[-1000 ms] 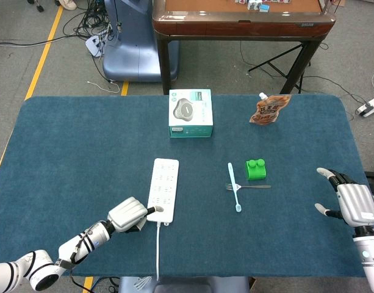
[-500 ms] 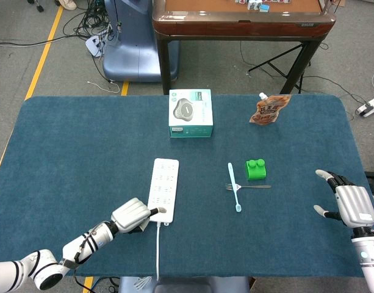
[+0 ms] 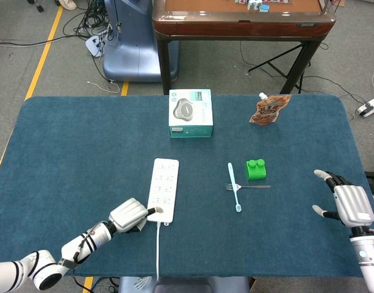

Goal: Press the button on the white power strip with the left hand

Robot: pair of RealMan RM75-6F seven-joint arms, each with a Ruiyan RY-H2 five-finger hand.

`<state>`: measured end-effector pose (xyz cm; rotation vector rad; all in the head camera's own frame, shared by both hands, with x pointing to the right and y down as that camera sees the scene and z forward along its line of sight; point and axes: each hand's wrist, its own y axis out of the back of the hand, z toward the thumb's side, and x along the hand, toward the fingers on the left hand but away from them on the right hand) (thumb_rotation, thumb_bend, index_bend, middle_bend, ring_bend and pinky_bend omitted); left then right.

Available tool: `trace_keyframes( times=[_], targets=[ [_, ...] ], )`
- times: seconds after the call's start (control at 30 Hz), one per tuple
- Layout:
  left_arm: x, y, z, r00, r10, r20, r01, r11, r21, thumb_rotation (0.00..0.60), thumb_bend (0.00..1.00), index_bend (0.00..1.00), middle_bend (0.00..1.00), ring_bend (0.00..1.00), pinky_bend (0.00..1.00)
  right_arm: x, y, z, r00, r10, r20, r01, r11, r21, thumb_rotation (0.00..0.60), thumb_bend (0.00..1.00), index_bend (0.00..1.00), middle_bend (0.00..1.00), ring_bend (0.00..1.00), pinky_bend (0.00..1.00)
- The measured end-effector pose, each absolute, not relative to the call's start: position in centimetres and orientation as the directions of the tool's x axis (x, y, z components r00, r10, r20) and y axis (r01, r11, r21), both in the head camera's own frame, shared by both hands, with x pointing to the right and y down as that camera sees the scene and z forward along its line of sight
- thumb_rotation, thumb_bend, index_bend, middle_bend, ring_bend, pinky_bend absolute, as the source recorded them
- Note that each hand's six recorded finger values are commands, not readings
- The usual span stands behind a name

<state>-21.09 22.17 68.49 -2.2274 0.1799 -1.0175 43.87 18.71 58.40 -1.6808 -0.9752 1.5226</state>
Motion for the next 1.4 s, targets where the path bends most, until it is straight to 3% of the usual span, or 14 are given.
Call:
trace_keyframes(
  times=[0.73, 1.03, 1.13, 1.23, 1.4],
  targets=[
    [-21.3, 22.1, 68.9, 0.669, -0.366, 0.647, 0.174, -0.769, -0.615, 0.6, 0.95, 0.27, 1.0, 0.97, 1.0, 43.6, 18.8, 58.8, 0.05, 0.858, -0.511, 0.097, -0.513, -0.853, 0.6, 0.08, 0.19, 0.26, 0.27, 0.47],
    [-22.3, 19.6, 66.4, 0.657, -0.504, 0.561, 0.008, -0.74, -0.673, 0.6, 0.95, 0.25, 1.0, 0.97, 1.0, 43.7, 18.6, 58.7, 0.051, 0.86, -0.507, 0.098, -0.51, -0.855, 0.6, 0.08, 0.19, 0.26, 0.27, 0.47],
    [-23.8, 18.7, 65.5, 0.626, -0.558, 0.545, -0.03, -0.716, -0.698, 0.6, 0.89, 0.23, 0.99, 0.96, 1.0, 43.6, 18.5, 58.6, 0.057, 0.861, -0.506, 0.095, -0.509, -0.855, 0.6, 0.08, 0.19, 0.26, 0.27, 0.47],
    [-26.0, 17.9, 64.9, 0.572, -0.619, 0.537, -0.063, -0.686, -0.725, 0.6, 0.78, 0.23, 0.95, 0.93, 1.0, 43.5, 18.2, 58.5, 0.063, 0.862, -0.503, 0.092, -0.507, -0.857, 0.6, 0.08, 0.19, 0.26, 0.27, 0.47],
    [-31.0, 16.9, 63.6, 0.427, -0.732, 0.531, -0.112, -0.625, -0.773, 0.6, 0.75, 0.24, 0.81, 0.79, 1.0, 43.1, 17.8, 58.2, 0.078, 0.865, -0.496, 0.089, -0.502, -0.86, 0.6, 0.08, 0.19, 0.26, 0.27, 0.47]
  ],
)
